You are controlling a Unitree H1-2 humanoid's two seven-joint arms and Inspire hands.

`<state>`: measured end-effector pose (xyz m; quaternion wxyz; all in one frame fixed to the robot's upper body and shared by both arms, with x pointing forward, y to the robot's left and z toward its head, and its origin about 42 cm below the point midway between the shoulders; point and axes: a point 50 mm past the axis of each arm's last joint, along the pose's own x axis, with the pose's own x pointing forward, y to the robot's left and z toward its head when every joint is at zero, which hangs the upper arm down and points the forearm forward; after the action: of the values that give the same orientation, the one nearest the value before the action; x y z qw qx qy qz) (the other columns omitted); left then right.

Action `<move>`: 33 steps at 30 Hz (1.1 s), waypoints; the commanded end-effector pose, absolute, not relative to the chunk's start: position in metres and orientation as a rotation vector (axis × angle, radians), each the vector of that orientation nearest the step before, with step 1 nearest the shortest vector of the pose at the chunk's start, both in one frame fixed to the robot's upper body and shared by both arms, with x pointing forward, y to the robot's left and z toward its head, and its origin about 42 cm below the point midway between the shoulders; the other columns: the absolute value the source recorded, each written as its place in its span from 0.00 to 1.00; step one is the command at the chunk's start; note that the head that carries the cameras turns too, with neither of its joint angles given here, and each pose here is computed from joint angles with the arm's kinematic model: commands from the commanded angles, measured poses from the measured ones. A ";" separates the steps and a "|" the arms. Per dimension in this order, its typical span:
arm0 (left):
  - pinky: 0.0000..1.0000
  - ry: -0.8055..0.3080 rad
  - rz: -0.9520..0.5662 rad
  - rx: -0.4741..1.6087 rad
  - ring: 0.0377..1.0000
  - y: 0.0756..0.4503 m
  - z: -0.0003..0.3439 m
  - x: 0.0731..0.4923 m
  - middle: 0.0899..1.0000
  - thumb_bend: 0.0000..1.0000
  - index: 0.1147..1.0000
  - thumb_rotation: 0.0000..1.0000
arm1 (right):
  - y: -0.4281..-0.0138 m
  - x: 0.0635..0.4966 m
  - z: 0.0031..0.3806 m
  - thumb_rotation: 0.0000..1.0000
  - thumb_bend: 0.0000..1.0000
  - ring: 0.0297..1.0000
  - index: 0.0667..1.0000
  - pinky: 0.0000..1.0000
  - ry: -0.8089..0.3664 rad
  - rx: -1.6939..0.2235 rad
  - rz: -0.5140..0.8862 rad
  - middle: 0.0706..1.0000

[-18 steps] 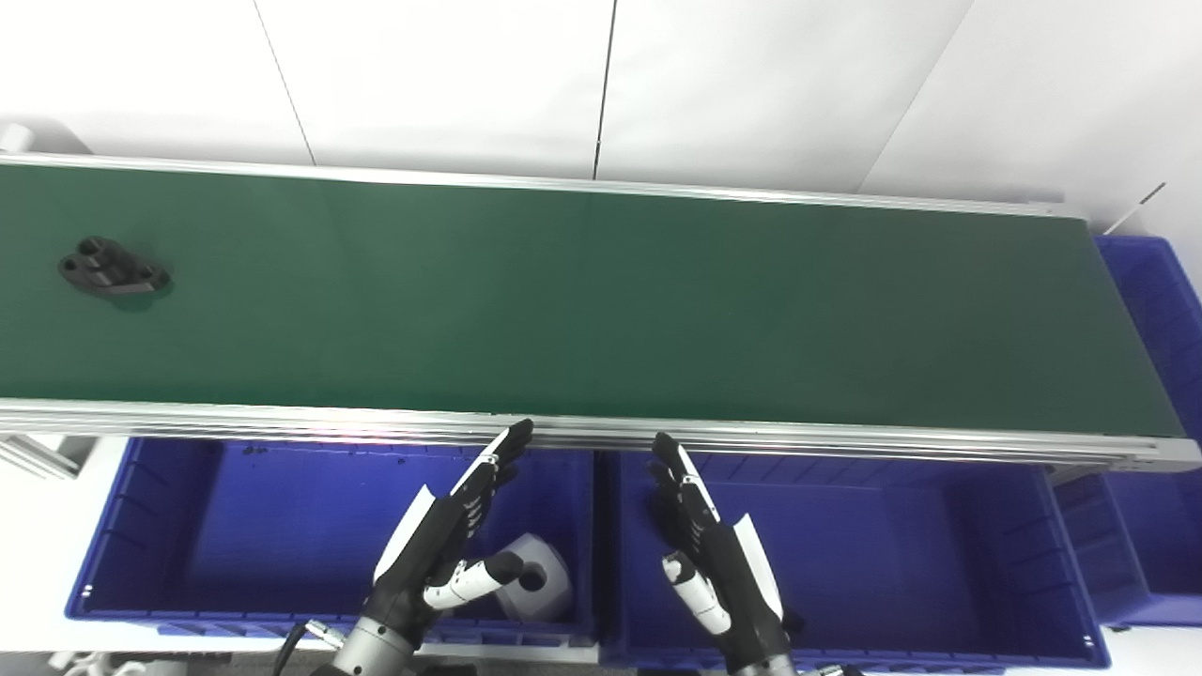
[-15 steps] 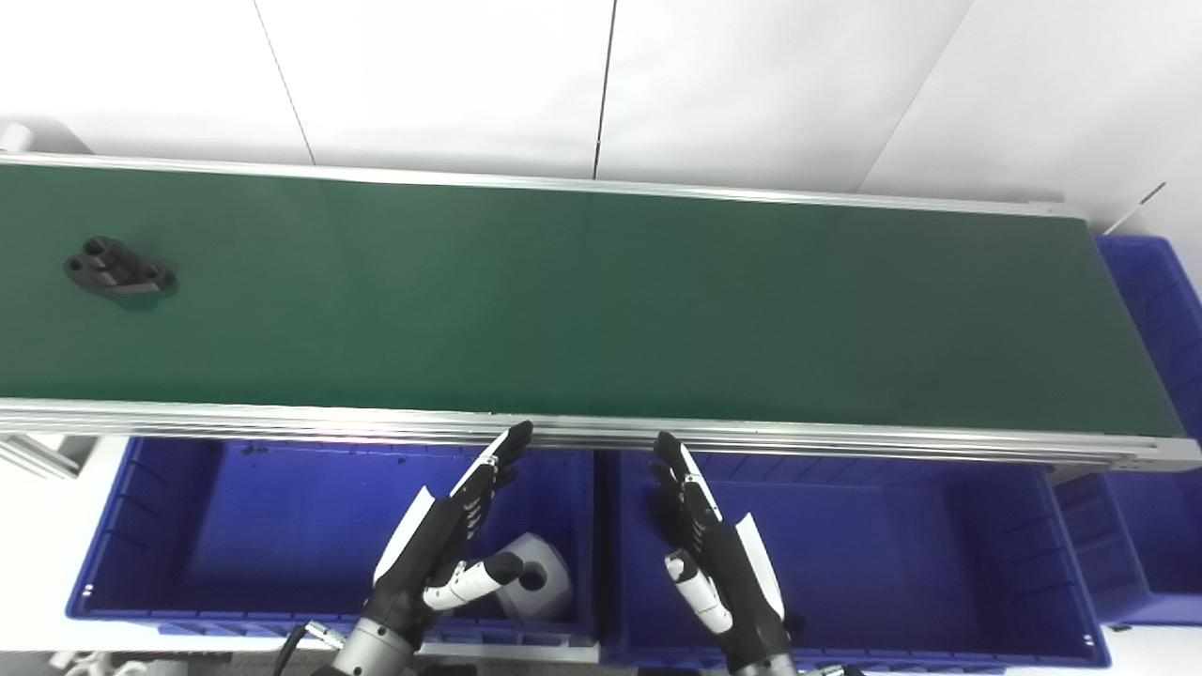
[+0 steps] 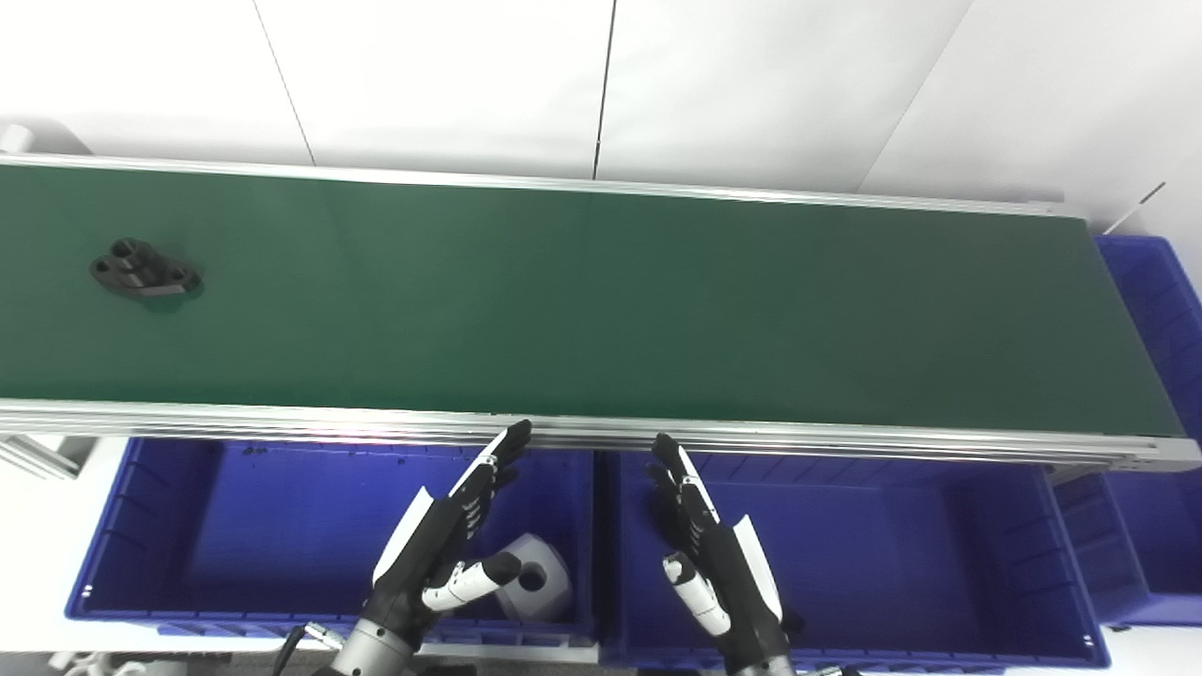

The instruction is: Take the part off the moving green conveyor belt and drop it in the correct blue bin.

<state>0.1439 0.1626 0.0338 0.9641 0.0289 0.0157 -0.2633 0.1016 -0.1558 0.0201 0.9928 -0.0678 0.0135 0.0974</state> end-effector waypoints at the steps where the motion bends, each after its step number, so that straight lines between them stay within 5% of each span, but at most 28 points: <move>1: 0.97 -0.018 -0.541 0.053 0.99 0.160 0.043 0.147 0.98 0.94 0.96 0.78 | -0.155 0.104 0.027 0.99 0.79 0.93 0.98 0.92 -0.020 -0.125 0.193 0.97; 33: 0.98 -0.017 -0.544 0.032 0.99 0.151 0.030 0.145 0.98 0.96 0.95 0.77 | -0.165 0.104 0.019 1.00 0.83 0.93 1.00 0.92 0.008 -0.137 0.206 0.97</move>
<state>0.1391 0.1574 0.0213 0.9630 0.0228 0.0294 -0.2669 0.0995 -0.1627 0.0131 0.9913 -0.0725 0.0262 0.1065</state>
